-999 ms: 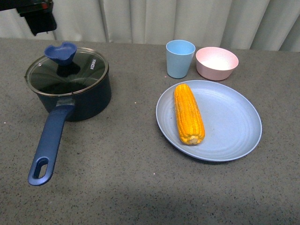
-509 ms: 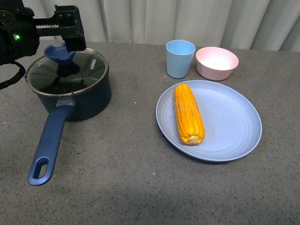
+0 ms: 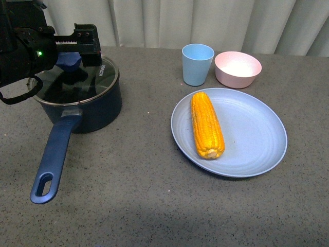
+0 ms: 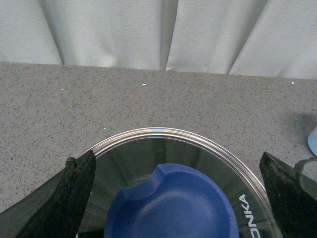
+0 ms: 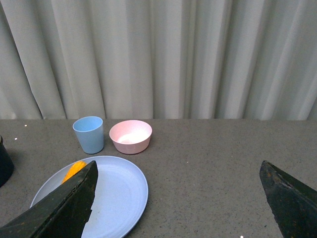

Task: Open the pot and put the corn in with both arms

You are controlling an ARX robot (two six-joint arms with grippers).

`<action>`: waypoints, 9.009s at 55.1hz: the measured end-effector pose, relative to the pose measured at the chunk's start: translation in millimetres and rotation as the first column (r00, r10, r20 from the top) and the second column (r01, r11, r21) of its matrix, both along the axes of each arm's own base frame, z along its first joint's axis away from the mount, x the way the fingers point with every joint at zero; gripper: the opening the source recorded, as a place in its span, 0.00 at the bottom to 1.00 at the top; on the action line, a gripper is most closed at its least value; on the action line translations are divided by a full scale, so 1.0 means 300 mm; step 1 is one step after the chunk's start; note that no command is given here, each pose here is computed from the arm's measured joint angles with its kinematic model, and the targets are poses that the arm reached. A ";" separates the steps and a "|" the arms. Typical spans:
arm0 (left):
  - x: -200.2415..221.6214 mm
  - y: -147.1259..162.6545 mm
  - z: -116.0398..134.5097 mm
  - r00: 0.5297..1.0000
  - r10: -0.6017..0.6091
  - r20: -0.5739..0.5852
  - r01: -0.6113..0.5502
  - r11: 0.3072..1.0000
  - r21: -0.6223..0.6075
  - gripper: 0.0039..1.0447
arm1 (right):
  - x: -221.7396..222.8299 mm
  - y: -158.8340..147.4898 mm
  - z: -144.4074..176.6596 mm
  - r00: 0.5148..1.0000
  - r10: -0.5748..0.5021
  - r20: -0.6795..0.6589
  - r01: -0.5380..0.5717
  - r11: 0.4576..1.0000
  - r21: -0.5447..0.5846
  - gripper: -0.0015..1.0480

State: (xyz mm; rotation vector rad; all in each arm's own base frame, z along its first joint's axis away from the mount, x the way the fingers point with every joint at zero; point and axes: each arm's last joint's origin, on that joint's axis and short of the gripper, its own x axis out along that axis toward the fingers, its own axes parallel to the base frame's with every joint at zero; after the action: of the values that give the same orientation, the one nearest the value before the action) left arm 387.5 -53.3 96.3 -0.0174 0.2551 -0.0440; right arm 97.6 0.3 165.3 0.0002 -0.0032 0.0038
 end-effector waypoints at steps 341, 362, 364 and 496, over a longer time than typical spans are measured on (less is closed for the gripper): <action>-0.964 0.178 0.243 0.966 0.044 0.255 -0.048 0.999 0.008 0.03 | 0.000 0.000 0.000 1.000 -0.001 0.000 0.001 1.000 0.000 0.91; -0.969 0.178 0.246 0.962 0.044 0.268 -0.048 0.999 0.007 0.45 | 0.011 -0.002 -0.008 0.980 0.009 -0.196 -0.019 0.999 -0.048 0.91; -0.969 0.178 0.246 0.962 0.044 0.268 -0.048 0.999 0.007 0.51 | 0.022 -0.002 -0.011 0.973 0.010 -0.230 -0.022 0.998 -0.051 0.91; -0.969 0.178 0.246 0.962 0.044 0.269 -0.048 0.999 0.007 0.94 | 0.939 0.520 -0.294 0.413 0.180 -0.892 -0.060 0.983 0.171 0.13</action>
State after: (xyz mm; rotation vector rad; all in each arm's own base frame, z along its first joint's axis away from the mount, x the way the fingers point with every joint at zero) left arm 96.7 0.2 170.1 -0.0036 -0.0174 0.0019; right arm 379.3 156.3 77.2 0.1211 1.1318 0.1546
